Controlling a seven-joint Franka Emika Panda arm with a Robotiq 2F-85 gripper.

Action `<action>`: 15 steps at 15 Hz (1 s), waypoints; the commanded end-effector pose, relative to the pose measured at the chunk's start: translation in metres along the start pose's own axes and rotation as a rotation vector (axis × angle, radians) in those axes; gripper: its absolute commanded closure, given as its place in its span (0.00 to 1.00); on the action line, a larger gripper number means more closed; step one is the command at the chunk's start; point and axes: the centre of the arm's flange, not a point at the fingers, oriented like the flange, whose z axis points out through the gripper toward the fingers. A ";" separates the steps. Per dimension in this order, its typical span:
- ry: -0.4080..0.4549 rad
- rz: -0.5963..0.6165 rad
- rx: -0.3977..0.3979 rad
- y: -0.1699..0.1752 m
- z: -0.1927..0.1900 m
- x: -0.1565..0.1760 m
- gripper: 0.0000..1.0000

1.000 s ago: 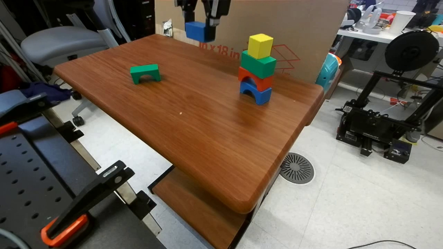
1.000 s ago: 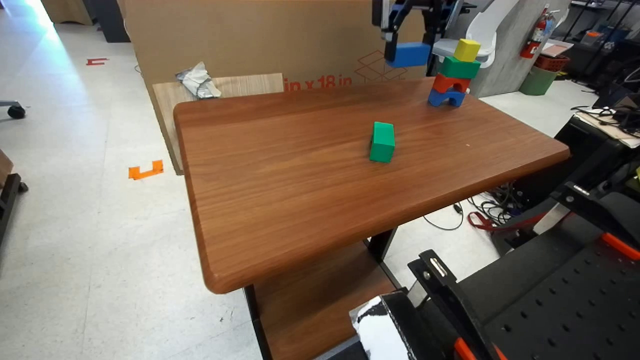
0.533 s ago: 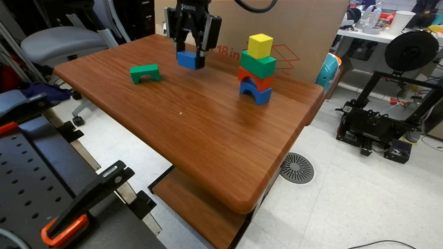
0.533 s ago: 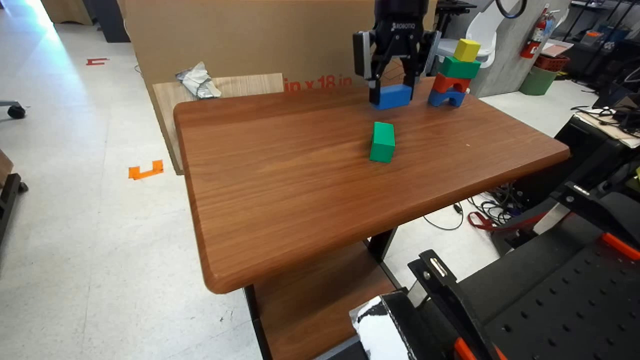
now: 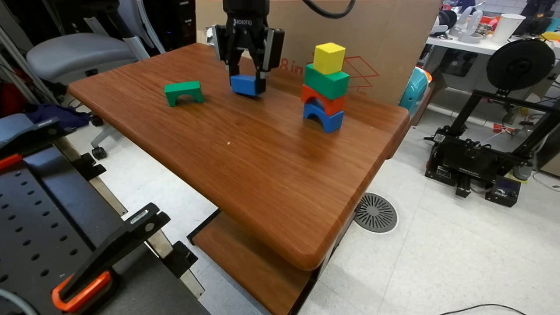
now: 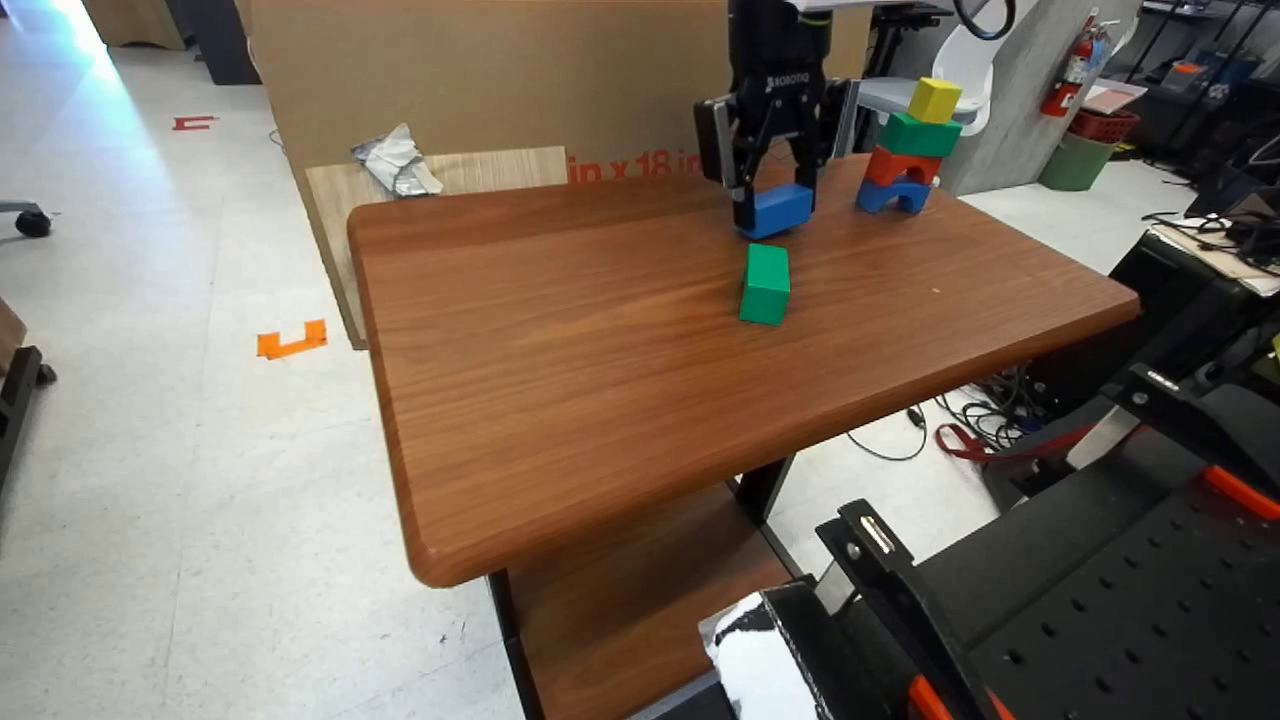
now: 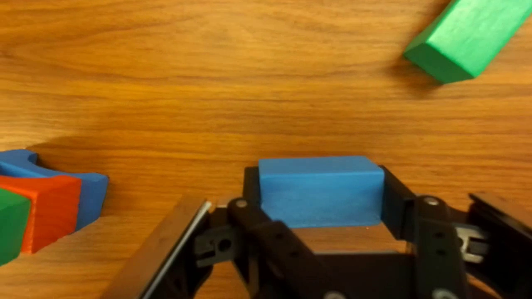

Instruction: Remove the blue block from the top of the stack

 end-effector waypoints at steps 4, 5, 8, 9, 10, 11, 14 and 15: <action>-0.007 -0.005 -0.029 0.000 0.007 0.013 0.11; -0.013 -0.001 -0.021 0.002 0.007 0.010 0.08; -0.014 0.007 -0.001 0.012 0.004 0.001 0.00; -0.007 0.010 0.009 0.017 -0.002 -0.003 0.00; 0.002 0.009 0.024 0.023 -0.012 -0.009 0.00; 0.025 0.010 0.041 0.031 -0.029 -0.018 0.00; 0.084 0.030 0.073 0.057 -0.082 -0.045 0.00; 0.104 0.042 0.084 0.066 -0.098 -0.053 0.00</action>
